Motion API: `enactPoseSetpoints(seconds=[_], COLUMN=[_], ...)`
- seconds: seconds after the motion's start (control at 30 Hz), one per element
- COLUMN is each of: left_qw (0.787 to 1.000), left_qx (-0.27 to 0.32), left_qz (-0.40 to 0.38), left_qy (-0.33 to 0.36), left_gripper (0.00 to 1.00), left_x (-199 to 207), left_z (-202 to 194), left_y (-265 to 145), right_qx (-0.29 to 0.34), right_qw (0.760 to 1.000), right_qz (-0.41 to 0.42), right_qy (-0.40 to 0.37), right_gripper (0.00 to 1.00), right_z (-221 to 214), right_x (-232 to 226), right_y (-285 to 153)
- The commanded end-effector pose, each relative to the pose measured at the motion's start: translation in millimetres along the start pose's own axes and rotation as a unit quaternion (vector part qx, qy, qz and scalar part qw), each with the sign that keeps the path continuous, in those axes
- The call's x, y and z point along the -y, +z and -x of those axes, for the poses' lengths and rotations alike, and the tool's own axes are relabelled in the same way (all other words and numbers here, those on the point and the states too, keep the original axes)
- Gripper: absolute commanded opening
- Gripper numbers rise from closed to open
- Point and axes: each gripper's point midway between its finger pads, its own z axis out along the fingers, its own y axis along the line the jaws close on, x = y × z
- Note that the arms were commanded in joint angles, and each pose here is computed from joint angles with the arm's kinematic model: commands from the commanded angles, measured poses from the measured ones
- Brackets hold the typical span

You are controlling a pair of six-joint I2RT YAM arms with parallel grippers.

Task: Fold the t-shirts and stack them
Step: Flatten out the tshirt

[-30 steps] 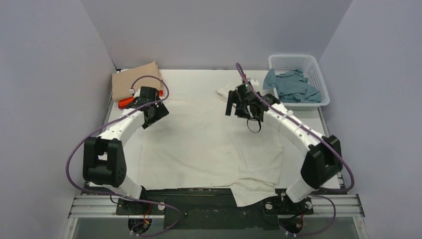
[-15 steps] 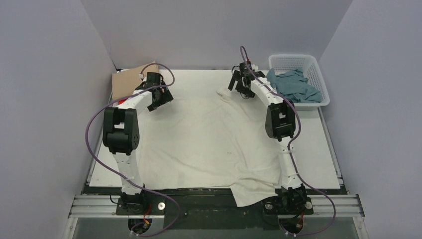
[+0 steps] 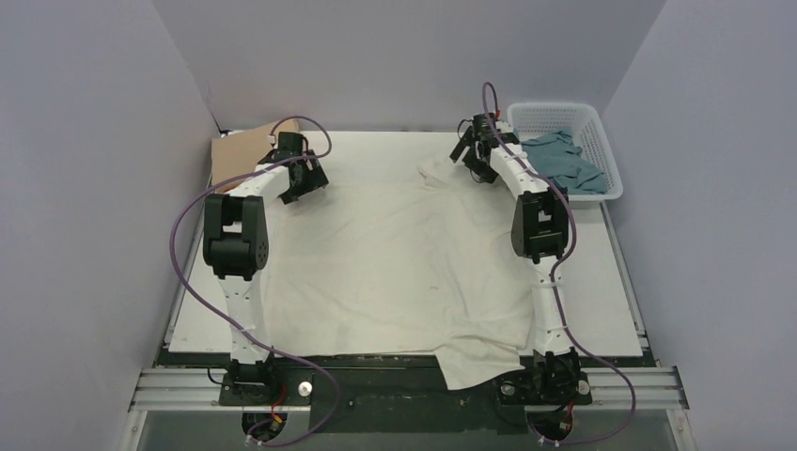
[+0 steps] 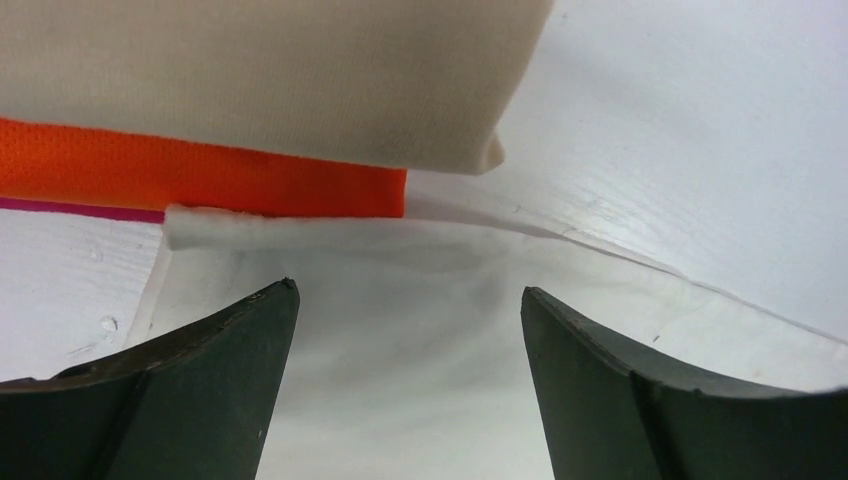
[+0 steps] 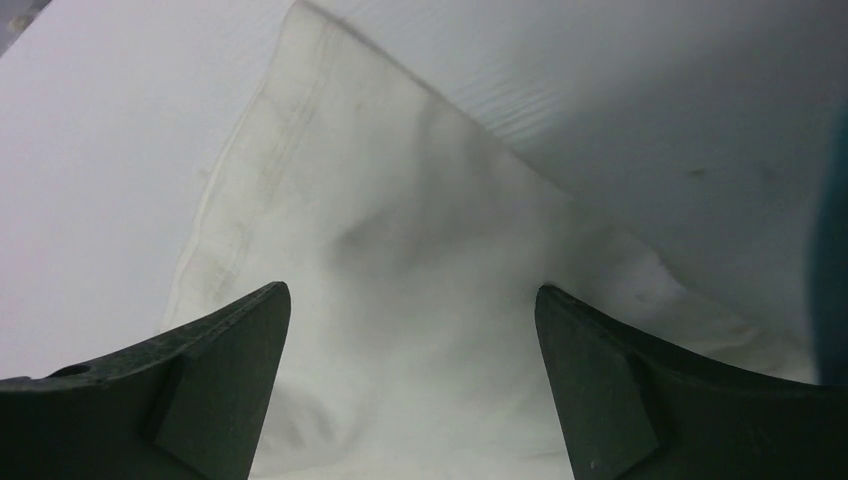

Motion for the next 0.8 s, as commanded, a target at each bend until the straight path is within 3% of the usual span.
enactPoseSetpoints(seconds=[0.0,0.2,0.33,0.6,0.77], left_qw=[0.999,0.997,0.996,0.995,0.994], left_qx=[0.020,0.015,0.012,0.083,0.089], left_qz=[-0.033,-0.073,-0.067,-0.015,0.026], left_qy=[0.008,0.033,0.054,0.062,0.059], left_gripper=[0.93,0.93,0.93,0.93,0.93], left_x=[16,35,48,49,29], left_z=[19,18,19,63,56], left_y=[1,6,5,-64,-95], right_qx=[-0.002,0.012,0.014,0.077,0.075], right_qw=[0.993,0.996,0.998,0.989,0.982], right_qz=[-0.116,-0.087,-0.033,-0.011,-0.033], right_qy=[0.001,-0.005,-0.059,-0.126,-0.170], right_gripper=[0.88,0.88,0.88,0.91,0.93], right_z=[11,30,36,62,37], right_x=[71,62,31,-1,3], right_y=[-4,3,-14,-117,-154])
